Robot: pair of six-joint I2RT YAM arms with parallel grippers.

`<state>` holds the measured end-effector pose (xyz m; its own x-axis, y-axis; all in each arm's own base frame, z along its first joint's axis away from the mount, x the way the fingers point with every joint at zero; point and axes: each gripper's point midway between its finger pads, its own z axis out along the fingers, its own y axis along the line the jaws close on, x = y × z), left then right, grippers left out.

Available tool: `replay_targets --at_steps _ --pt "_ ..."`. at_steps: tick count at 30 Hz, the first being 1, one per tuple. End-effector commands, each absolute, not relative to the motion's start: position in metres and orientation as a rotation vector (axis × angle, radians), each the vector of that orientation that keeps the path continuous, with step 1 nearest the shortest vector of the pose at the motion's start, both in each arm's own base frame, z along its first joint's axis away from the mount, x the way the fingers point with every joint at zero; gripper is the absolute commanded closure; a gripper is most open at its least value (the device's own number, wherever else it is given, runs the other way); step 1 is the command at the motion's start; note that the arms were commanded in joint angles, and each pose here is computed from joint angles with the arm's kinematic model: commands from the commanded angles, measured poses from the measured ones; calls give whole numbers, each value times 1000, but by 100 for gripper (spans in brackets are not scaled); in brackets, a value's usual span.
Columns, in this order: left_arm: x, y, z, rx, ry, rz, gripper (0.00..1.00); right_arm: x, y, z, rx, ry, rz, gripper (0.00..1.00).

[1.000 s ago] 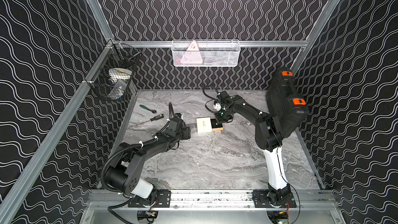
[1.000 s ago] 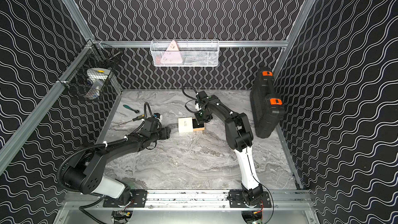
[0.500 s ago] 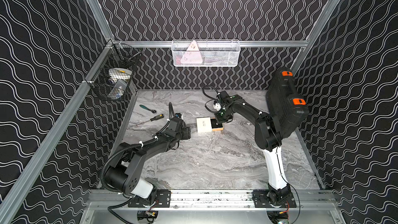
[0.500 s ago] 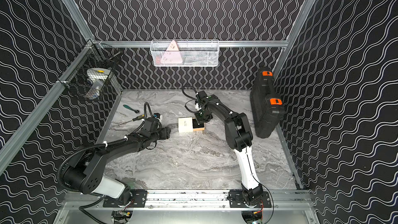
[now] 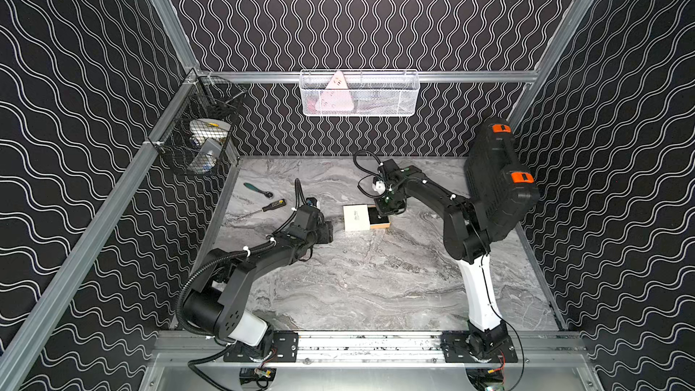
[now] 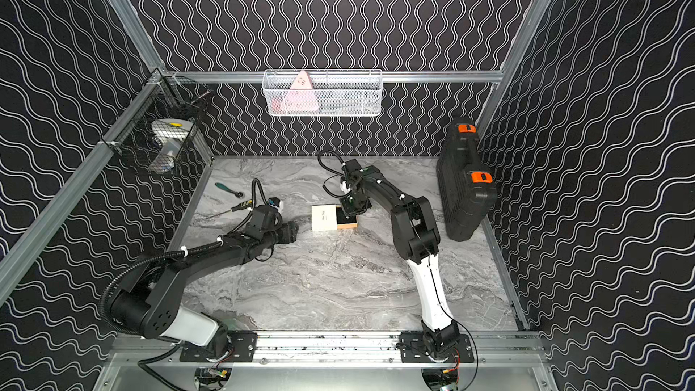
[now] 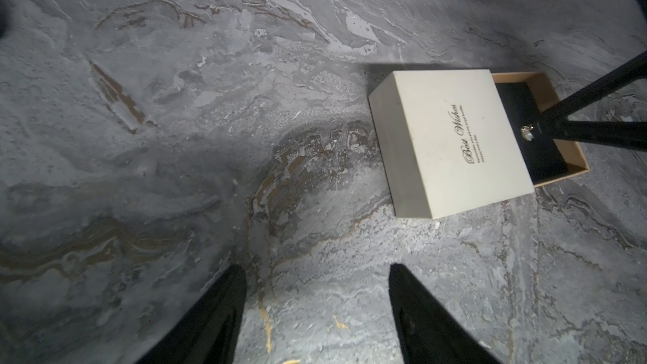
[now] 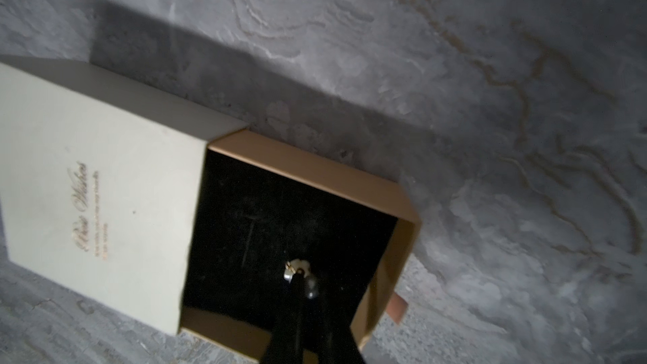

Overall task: Place the earrings into the drawer-style jewelry box
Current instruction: Insert the earring into the inner lining.

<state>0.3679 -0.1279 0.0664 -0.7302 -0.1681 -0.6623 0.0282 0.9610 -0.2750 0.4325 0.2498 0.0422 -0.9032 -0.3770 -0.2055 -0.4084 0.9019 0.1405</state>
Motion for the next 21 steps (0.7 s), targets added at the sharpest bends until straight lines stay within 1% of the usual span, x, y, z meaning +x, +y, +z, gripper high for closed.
replay_targets --at_steps 1,12,17,19,21 --pt "372 -128 70 -92 2351 -340 30 428 249 39 -619 2917 261 100" --pt "372 -129 69 -89 2354 -342 30 429 248 35 -630 2933 231 100" --pt "372 -128 69 -90 2354 -342 30 430 250 38 -627 2925 243 90" --pt "372 -128 70 -91 2353 -342 30 431 252 42 -627 2913 255 81" --pt "372 -128 69 -91 2354 -342 30 434 252 46 -621 2899 253 77"
